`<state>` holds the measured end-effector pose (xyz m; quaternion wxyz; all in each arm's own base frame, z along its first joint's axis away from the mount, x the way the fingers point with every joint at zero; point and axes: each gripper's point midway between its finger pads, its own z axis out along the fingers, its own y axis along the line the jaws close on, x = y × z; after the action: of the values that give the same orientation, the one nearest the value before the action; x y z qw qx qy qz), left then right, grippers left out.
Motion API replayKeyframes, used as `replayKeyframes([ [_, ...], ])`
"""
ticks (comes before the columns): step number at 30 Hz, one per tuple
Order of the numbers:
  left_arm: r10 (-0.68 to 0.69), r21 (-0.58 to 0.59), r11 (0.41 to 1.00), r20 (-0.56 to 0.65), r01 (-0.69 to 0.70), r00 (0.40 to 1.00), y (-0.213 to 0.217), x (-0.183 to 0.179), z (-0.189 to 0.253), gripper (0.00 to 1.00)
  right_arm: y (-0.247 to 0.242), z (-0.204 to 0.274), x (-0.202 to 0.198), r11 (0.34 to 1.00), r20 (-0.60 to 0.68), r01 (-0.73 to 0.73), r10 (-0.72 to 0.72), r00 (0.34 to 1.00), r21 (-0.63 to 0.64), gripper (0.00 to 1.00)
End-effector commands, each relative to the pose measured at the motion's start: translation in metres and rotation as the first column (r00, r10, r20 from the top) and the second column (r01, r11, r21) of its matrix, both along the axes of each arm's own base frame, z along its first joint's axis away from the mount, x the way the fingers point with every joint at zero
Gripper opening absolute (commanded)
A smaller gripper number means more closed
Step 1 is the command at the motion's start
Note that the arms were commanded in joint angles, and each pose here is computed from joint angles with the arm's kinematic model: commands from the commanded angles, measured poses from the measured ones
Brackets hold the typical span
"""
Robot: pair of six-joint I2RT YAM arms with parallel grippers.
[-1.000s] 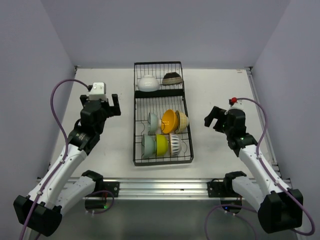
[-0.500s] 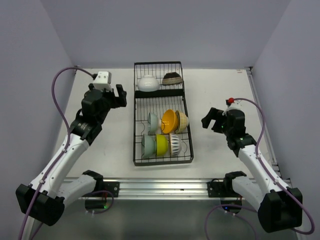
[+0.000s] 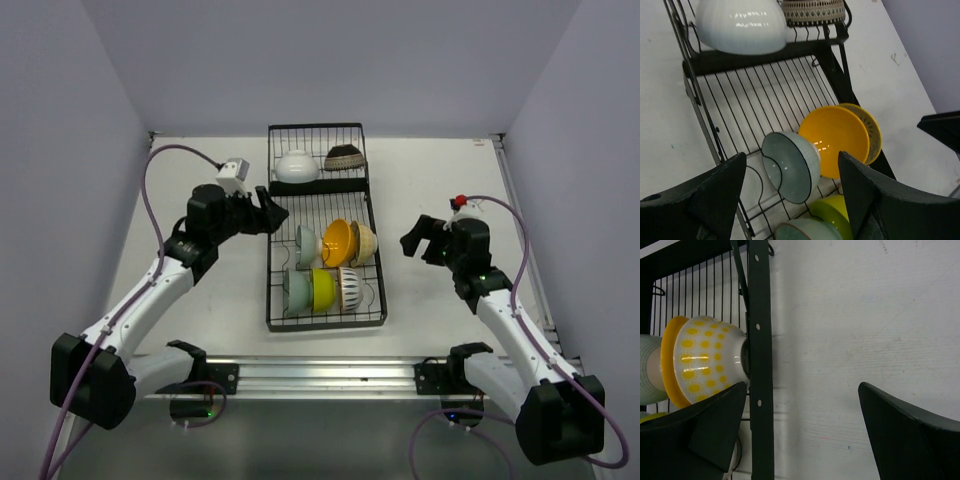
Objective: Unload the bowls from the dish rack
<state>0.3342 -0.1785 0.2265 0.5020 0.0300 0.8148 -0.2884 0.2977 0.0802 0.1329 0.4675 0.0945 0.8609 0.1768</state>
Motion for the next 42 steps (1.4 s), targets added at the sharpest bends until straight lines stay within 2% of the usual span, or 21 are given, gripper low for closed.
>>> replayKeyframes([
  [1,-0.123,-0.093,0.988,-0.011,0.122,0.992,-0.018,-0.024,-0.001,0.77,0.008,0.013,0.007,0.999,0.055,-0.032,0.031,0.998,0.028,0.98],
  [8,-0.137,-0.095,0.987,-0.053,0.132,0.989,-0.021,-0.025,-0.029,0.75,0.012,0.015,0.006,0.998,0.069,-0.056,0.054,0.996,0.035,0.98],
  [16,-0.207,-0.177,0.966,-0.089,0.189,0.974,-0.041,-0.020,-0.047,0.73,0.011,0.013,0.007,0.998,0.060,-0.048,0.046,0.997,0.031,0.98],
  [29,-0.246,-0.174,0.960,-0.154,0.219,0.957,-0.065,-0.013,-0.075,0.68,0.010,0.011,0.008,0.998,0.054,-0.047,0.046,0.997,0.029,0.99],
  [32,-0.249,-0.174,0.960,-0.180,0.218,0.952,-0.070,-0.014,-0.085,0.65,0.011,0.010,0.008,0.999,0.053,-0.045,0.044,0.998,0.028,0.99],
  [34,-0.254,-0.184,0.958,-0.189,0.220,0.948,-0.073,-0.017,-0.088,0.58,0.010,0.011,0.009,0.999,0.055,-0.043,0.042,0.998,0.027,0.99],
  [42,-0.278,-0.205,0.949,-0.193,0.238,0.941,-0.086,-0.018,-0.090,0.52,0.010,0.009,0.009,0.999,0.048,-0.041,0.040,0.998,0.027,0.99],
])
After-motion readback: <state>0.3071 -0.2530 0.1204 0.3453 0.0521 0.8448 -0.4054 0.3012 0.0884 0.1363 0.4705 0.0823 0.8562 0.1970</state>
